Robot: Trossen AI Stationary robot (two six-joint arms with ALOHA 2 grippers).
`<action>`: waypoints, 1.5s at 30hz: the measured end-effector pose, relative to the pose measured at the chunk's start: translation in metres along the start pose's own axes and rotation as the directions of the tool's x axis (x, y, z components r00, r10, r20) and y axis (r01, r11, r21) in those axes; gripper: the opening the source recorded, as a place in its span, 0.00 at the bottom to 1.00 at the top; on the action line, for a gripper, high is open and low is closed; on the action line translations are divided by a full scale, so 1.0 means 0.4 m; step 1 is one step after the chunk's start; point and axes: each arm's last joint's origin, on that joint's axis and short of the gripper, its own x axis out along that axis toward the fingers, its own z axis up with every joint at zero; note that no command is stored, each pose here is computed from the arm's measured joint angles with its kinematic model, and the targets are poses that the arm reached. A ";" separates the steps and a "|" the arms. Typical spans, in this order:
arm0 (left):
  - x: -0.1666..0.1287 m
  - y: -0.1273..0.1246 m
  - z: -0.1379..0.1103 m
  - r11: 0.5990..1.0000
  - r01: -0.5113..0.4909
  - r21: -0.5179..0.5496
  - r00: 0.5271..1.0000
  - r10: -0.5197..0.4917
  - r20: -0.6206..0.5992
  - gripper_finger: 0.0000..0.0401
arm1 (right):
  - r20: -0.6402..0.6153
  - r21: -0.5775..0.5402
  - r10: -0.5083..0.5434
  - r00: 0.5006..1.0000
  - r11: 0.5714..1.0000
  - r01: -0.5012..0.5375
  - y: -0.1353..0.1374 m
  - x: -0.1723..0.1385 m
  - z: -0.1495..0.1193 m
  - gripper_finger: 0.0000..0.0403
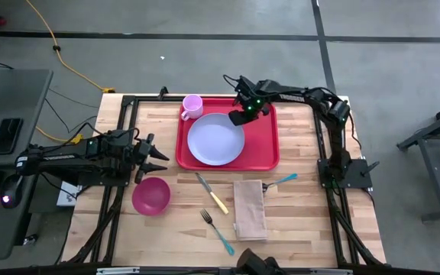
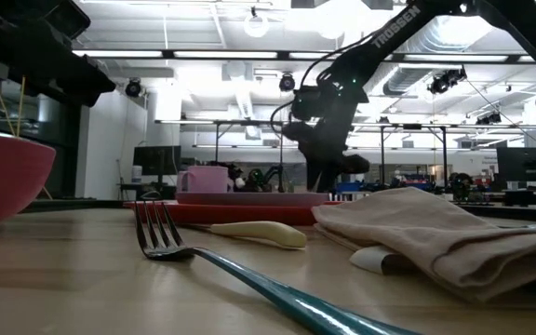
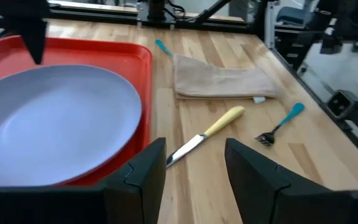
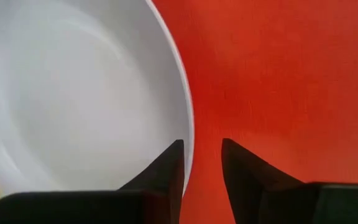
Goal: Set up tray
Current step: Put the pink bowl on top of the light blue plate on the orange serving tray
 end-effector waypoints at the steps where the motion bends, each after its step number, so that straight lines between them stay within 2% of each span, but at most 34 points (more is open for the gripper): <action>1: 0.000 -0.001 0.000 1.000 0.008 0.000 1.000 -0.008 0.000 0.48 | 0.006 -0.002 0.003 1.000 1.000 -0.003 0.003 -0.009 -0.001 0.21; 5: 0.000 -0.003 0.000 0.999 0.048 -0.019 0.999 -0.048 0.000 0.48 | 0.044 -0.018 0.031 0.999 0.999 -0.031 0.018 -0.061 -0.008 0.22; 9: 0.000 -0.006 0.000 0.991 0.085 -0.104 0.996 -0.085 0.001 0.48 | 0.069 -0.038 0.049 0.996 0.998 -0.046 0.036 -0.115 -0.024 0.21; 15: -0.001 -0.011 0.000 0.961 0.154 -0.232 0.987 -0.158 0.001 0.48 | 0.085 -0.171 0.044 0.995 0.985 -0.029 0.078 -0.177 -0.068 0.21; 22: -0.002 -0.017 0.015 0.942 0.240 -0.234 0.971 -0.233 0.056 0.48 | 0.074 -0.417 0.002 0.997 0.908 0.029 0.134 -0.220 -0.138 0.21; 26: -0.003 -0.019 0.022 0.936 0.269 -0.228 0.963 -0.257 0.082 0.48 | 0.109 -0.478 -0.030 0.994 0.875 0.079 0.161 -0.242 -0.169 0.21; 29: -0.004 -0.019 0.027 0.922 0.274 -0.273 0.961 -0.256 0.102 0.48 | 0.146 -0.497 -0.032 0.989 0.862 0.101 0.176 -0.265 -0.187 0.21; 34: -0.004 -0.018 0.027 0.876 0.272 -0.398 0.962 -0.253 0.100 0.48 | 0.182 -0.518 -0.006 0.983 0.849 0.101 0.189 -0.312 -0.215 0.21; 38: -0.004 -0.018 0.027 0.821 0.268 -0.503 0.962 -0.252 0.100 0.48 | 0.216 -0.524 0.007 0.976 0.844 0.110 0.179 -0.349 -0.244 0.21; 41: -0.004 -0.018 0.027 0.782 0.264 -0.565 0.962 -0.252 0.101 0.48 | 0.254 -0.496 -0.006 0.967 0.857 0.136 0.154 -0.359 -0.273 0.21; 45: -0.004 -0.018 0.027 0.733 0.257 -0.630 0.963 -0.252 0.100 0.48 | 0.302 -0.439 0.032 0.953 0.892 0.110 0.112 -0.362 -0.325 0.21</action>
